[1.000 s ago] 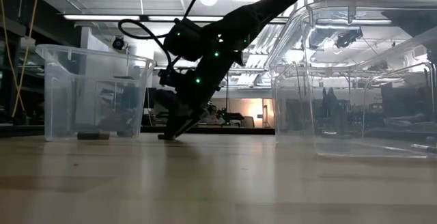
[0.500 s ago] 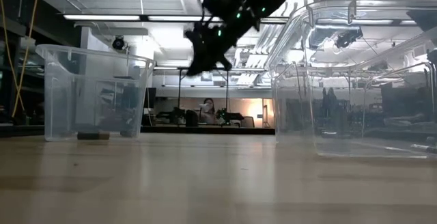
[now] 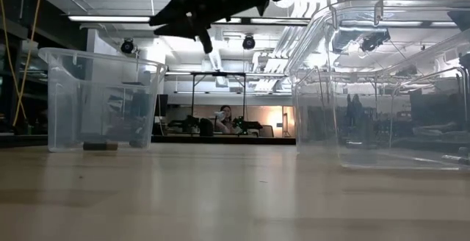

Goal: Sort batteries
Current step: Put the black battery into the left transparent bin, then put the silver battery into the right transparent bin

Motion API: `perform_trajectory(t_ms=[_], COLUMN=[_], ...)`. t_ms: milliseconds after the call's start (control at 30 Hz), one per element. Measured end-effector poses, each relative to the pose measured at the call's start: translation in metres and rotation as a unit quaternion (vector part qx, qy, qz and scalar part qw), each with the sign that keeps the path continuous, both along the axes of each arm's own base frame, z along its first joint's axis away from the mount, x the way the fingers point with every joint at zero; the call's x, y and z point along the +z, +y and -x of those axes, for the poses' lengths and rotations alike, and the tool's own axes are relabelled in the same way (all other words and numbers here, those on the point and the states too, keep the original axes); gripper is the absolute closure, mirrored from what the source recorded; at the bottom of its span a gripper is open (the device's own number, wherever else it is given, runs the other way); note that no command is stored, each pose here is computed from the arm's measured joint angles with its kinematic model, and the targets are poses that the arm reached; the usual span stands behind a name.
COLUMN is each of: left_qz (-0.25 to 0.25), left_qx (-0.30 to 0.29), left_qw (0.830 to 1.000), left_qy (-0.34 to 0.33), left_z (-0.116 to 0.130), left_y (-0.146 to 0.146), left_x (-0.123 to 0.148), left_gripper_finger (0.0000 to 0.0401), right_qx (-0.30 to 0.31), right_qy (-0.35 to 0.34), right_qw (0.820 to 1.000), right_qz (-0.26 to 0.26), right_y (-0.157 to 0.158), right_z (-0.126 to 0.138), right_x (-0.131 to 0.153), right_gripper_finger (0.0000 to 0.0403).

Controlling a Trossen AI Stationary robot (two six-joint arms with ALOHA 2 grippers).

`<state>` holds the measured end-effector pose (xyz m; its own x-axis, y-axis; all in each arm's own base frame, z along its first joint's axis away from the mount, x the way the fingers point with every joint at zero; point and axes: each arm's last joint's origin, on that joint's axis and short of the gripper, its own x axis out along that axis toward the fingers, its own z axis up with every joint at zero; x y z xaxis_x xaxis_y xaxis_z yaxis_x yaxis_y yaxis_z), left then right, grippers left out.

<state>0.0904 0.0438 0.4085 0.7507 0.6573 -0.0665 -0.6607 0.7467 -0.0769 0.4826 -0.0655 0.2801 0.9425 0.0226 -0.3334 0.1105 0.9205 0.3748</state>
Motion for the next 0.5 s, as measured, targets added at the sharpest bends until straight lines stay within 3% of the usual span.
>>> perform_trajectory(t_ms=[133, 300, 400, 500], left_qz=[0.004, -0.001, 0.019, 0.047], left_qx=[-0.044, -0.102, -0.151, -0.192], left_qw=[0.999, 0.994, 0.985, 0.975], left_qy=[0.017, 0.050, 0.078, 0.100], left_z=[-0.010, -0.025, -0.042, -0.062], left_y=[0.001, 0.003, 0.006, 0.010], left_x=[-0.003, -0.007, -0.015, -0.024], left_gripper_finger=[0.0233, 0.0233, 0.0233, 0.0233], right_qx=[-0.057, -0.041, -0.067, -0.120], right_qy=[0.002, 0.019, 0.075, 0.175], right_qw=[0.998, 0.996, 0.994, 0.977], right_qz=[-0.010, -0.080, -0.038, 0.028], right_y=[0.004, 0.000, 0.008, 0.026], right_z=[-0.001, 0.014, 0.049, 0.094], right_x=[0.000, 0.018, 0.051, 0.075], right_gripper_finger=[0.0245, 0.0217, 0.0220, 0.0224])
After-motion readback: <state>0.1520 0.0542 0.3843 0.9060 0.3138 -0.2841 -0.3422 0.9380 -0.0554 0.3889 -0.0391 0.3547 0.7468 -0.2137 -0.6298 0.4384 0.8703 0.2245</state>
